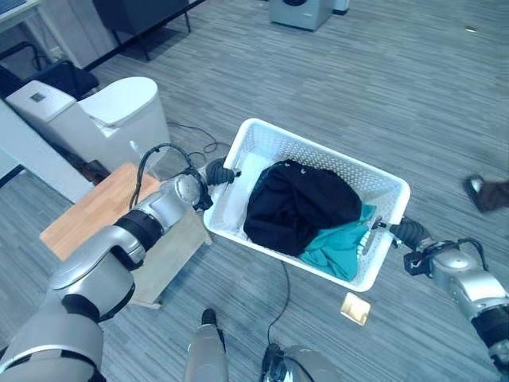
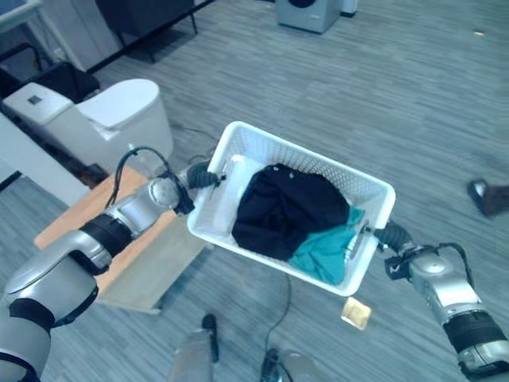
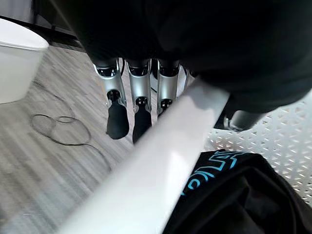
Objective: Grab the laundry basket,head to the washer,open it,put in the laundry and shut it.
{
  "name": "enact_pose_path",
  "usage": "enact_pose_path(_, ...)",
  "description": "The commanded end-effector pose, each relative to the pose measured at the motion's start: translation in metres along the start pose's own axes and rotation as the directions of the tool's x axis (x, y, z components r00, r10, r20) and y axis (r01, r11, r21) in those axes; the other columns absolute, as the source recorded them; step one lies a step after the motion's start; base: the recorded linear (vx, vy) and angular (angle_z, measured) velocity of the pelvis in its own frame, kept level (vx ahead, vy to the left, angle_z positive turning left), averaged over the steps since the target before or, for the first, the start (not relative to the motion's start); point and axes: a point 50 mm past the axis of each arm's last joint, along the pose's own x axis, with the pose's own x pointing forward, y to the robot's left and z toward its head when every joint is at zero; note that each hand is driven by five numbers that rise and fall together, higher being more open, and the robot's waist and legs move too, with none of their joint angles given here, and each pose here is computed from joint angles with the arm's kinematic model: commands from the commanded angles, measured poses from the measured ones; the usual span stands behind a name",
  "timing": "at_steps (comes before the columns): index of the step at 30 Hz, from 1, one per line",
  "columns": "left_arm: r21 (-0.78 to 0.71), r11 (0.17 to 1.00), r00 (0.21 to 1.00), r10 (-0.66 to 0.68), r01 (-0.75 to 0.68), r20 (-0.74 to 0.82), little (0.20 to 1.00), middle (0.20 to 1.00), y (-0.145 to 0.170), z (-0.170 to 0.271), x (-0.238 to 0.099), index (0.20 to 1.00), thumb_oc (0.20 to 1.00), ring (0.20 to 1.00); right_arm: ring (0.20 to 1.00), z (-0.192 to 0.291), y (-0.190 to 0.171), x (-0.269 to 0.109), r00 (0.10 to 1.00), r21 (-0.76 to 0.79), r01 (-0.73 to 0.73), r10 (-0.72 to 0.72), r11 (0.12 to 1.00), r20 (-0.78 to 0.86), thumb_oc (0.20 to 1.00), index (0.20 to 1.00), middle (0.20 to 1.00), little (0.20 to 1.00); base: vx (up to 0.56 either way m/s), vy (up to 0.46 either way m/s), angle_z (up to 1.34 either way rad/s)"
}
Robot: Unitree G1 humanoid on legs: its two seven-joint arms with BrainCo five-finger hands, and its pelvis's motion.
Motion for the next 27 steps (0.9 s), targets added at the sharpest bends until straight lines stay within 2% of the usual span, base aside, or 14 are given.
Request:
enact_pose_path(1, -0.036, 0.961, 0.955, 0.269, -0.275, -0.124, 0.2, 0.2, 0.089, -0.032, -0.032, 0.2, 0.2, 0.2, 0.2, 0.028, -0.037, -0.012, 0.986, 0.004, 0.111, -0.111, 0.994, 0.122, 0.2, 0.2, 0.2, 0.2, 0.41, -0.068, -1.87)
enact_pose_path(4, -0.072, 0.947, 0.938, 0.295, -0.312, -0.182, 0.2, 0.2, 0.097, -0.06, -0.055, 0.2, 0.2, 0.2, 0.2, 0.024, -0.012, 0.002, 0.992, 0.043, 0.044, -0.049, 0.998, 0.117, 0.2, 0.2, 0.2, 0.2, 0.61, 0.025, -1.06)
enact_pose_path(10, -0.067, 0.944, 0.926, 0.301, -0.323, -0.23, 0.2, 0.2, 0.09, -0.084, -0.071, 0.2, 0.2, 0.2, 0.2, 0.006, 0.024, 0.007, 0.993, 0.097, -0.057, 0.047, 0.994, 0.106, 0.2, 0.2, 0.2, 0.2, 0.53, 0.131, -0.29)
enact_pose_path(15, -0.089, 0.933, 0.909, 0.312, -0.348, -0.275, 0.2, 0.2, 0.087, -0.098, -0.08, 0.2, 0.2, 0.2, 0.2, 0.006, 0.031, 0.012, 0.994, 0.083, -0.066, 0.058, 0.994, 0.097, 0.2, 0.2, 0.2, 0.2, 0.36, 0.155, -0.28)
enact_pose_path(19, -0.104, 0.938, 0.92, 0.295, -0.331, -0.259, 0.2, 0.2, 0.082, -0.092, -0.074, 0.2, 0.2, 0.2, 0.2, -0.009, 0.027, 0.01, 0.998, 0.088, -0.048, 0.044, 0.995, 0.042, 0.2, 0.2, 0.2, 0.2, 0.43, 0.019, 0.18)
enact_pose_path(22, -0.116, 0.94, 0.926, 0.285, -0.321, -0.249, 0.2, 0.2, 0.074, -0.087, -0.064, 0.2, 0.2, 0.2, 0.2, -0.023, 0.019, 0.004, 1.0, 0.098, -0.015, 0.016, 0.995, -0.01, 0.2, 0.2, 0.2, 0.2, 0.51, -0.157, 0.84)
enact_pose_path(27, -0.119, 0.935, 0.923, 0.299, -0.334, -0.241, 0.2, 0.2, 0.07, -0.082, -0.054, 0.2, 0.2, 0.2, 0.2, -0.024, 0.017, 0.004, 1.0, 0.107, -0.003, 0.004, 0.994, -0.007, 0.2, 0.2, 0.2, 0.2, 0.39, -0.125, 1.03)
